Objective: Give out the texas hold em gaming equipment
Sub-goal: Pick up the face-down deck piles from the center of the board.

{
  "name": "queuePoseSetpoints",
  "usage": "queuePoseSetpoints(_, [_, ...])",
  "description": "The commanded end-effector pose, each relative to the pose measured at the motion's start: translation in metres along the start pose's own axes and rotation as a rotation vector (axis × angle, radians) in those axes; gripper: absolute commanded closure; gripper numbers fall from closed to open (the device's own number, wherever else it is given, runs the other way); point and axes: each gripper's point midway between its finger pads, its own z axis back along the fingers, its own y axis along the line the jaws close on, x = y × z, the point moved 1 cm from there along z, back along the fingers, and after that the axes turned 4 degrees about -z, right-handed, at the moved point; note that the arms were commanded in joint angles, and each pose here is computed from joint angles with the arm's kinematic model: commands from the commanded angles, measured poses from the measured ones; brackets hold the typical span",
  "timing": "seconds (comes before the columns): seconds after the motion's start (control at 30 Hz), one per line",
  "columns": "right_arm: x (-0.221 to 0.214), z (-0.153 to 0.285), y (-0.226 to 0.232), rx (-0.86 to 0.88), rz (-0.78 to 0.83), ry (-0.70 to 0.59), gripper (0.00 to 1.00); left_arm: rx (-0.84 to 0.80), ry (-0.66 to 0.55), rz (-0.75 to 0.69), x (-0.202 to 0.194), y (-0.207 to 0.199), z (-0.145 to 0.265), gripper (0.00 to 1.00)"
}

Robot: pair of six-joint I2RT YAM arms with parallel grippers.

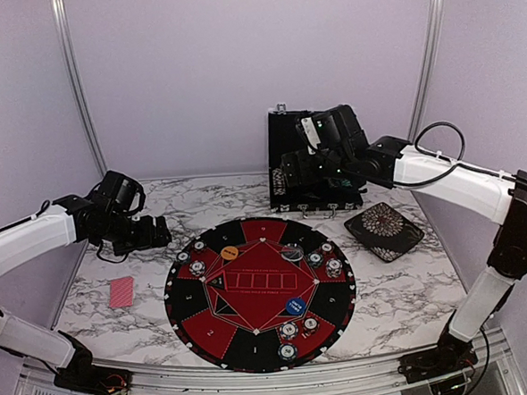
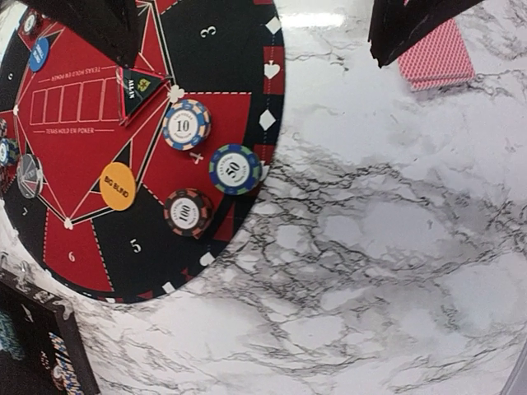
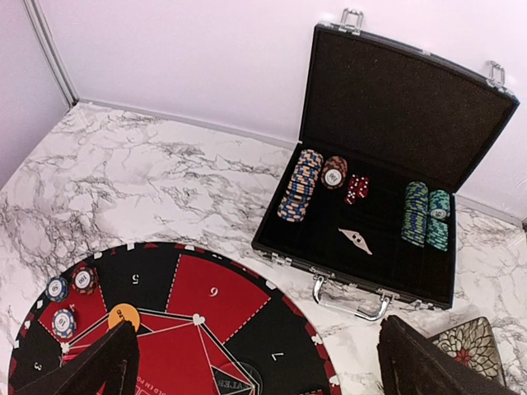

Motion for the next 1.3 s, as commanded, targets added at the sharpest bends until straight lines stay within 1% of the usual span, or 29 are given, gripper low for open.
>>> queuePoseSetpoints(0.0, [0.022, 0.008, -0.011, -0.007, -0.033, -0.121, 0.02, 0.159, 0.014, 0.056, -0.016, 0.036, 0.015, 0.01])
queuePoseSetpoints(0.13, [0.021, 0.010, -0.010, 0.061, -0.063, -0.140, 0.02, 0.246, 0.039, 0.093, -0.030, 0.062, 0.022, 0.01])
queuePoseSetpoints(0.23, [0.019, 0.010, -0.009, 0.119, -0.083, -0.138, 0.02, 0.282, 0.064, 0.122, -0.041, 0.078, 0.025, 0.01])
queuePoseSetpoints(0.4, [0.015, 0.010, 0.002, 0.194, -0.060, -0.128, 0.02, 0.309, 0.129, 0.174, -0.064, 0.100, 0.023, 0.01])
queuePoseSetpoints(0.6, [0.007, 0.007, 0.011, 0.235, -0.015, -0.084, 0.02, 0.320, 0.178, 0.232, -0.073, 0.112, 0.016, 0.01])
queuePoseSetpoints(0.73, [0.006, 0.008, 0.014, 0.257, 0.005, -0.078, 0.02, 0.315, 0.250, 0.262, -0.081, 0.117, 0.004, 0.01])
queuePoseSetpoints(1.1, [0.007, 0.013, 0.018, 0.284, 0.022, -0.088, 0.02, 0.302, 0.398, 0.282, -0.101, 0.126, -0.022, 0.01])
queuePoseSetpoints(1.27, [0.008, 0.016, 0.017, 0.285, 0.030, -0.093, 0.02, 0.292, 0.438, 0.277, -0.106, 0.126, -0.032, 0.01])
